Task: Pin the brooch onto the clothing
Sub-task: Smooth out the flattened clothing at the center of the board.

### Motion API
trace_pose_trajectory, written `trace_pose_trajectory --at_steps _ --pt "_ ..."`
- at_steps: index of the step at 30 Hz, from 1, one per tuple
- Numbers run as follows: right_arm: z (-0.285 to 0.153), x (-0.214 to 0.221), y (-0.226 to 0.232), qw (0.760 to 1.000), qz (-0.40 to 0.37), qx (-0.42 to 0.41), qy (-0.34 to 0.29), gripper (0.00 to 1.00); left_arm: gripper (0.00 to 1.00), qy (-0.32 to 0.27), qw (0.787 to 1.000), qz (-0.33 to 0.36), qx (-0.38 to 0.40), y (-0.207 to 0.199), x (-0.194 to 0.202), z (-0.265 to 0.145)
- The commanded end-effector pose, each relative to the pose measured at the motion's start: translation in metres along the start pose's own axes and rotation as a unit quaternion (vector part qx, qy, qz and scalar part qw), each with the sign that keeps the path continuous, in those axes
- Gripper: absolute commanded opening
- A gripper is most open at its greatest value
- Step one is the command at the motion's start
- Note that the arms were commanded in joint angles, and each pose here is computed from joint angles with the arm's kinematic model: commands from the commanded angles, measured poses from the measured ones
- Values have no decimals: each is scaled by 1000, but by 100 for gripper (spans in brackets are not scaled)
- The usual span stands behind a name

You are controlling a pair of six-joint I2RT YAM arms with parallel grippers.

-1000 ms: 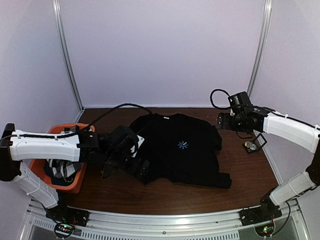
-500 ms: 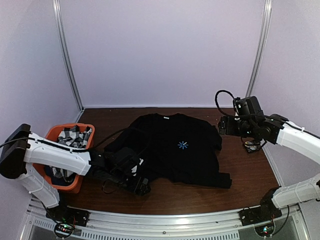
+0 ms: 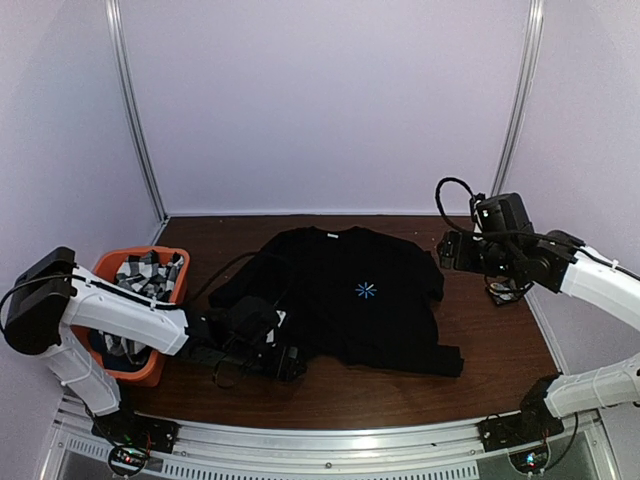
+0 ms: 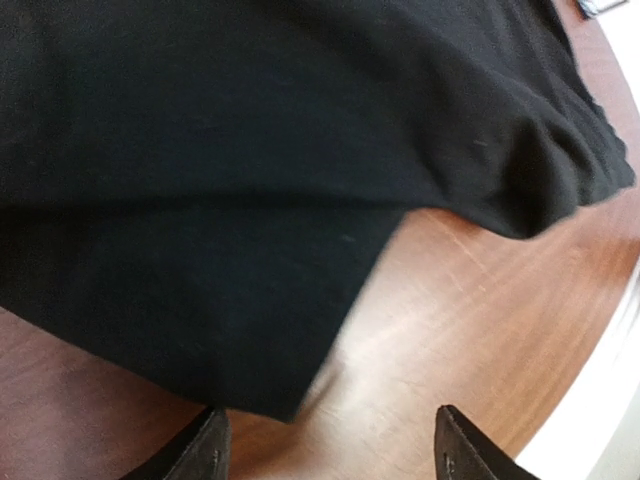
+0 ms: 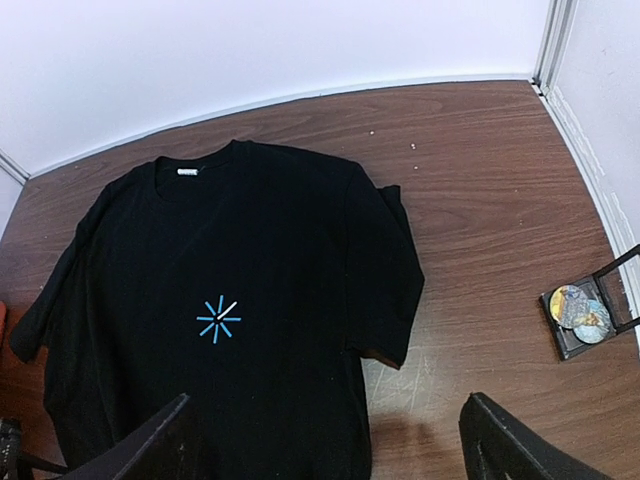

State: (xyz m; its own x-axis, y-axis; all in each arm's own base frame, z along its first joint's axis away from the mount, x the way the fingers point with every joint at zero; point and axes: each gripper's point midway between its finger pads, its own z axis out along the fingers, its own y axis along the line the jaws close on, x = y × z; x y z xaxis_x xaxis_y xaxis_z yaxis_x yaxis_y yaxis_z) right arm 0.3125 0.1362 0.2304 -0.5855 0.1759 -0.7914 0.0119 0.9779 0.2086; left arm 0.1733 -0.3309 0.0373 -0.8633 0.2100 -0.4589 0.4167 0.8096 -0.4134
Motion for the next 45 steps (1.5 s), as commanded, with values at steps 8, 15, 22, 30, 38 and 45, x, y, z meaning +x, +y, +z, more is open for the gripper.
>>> trace_pose_trajectory --at_steps 8,15,22,30,38,45 --pt "-13 14 7 1000 -5 -6 6 92 69 -2 998 -33 -58 18 -10 17" --pt "-13 18 6 1000 -5 -3 7 92 37 -14 998 -37 -51 17 -17 16" --pt "-4 48 3 998 -32 8 48 91 0 -54 997 -32 -52 9 -40 -5" --pt "15 107 -5 990 -65 30 122 91 0 -124 992 -1 -22 -23 -87 -84" --pt "21 150 -8 981 -87 43 168 91 0 -62 998 -16 -5 -23 -58 -99" --pt "12 190 -2 966 -142 25 214 90 0 -81 996 -20 -25 -16 -63 -101"
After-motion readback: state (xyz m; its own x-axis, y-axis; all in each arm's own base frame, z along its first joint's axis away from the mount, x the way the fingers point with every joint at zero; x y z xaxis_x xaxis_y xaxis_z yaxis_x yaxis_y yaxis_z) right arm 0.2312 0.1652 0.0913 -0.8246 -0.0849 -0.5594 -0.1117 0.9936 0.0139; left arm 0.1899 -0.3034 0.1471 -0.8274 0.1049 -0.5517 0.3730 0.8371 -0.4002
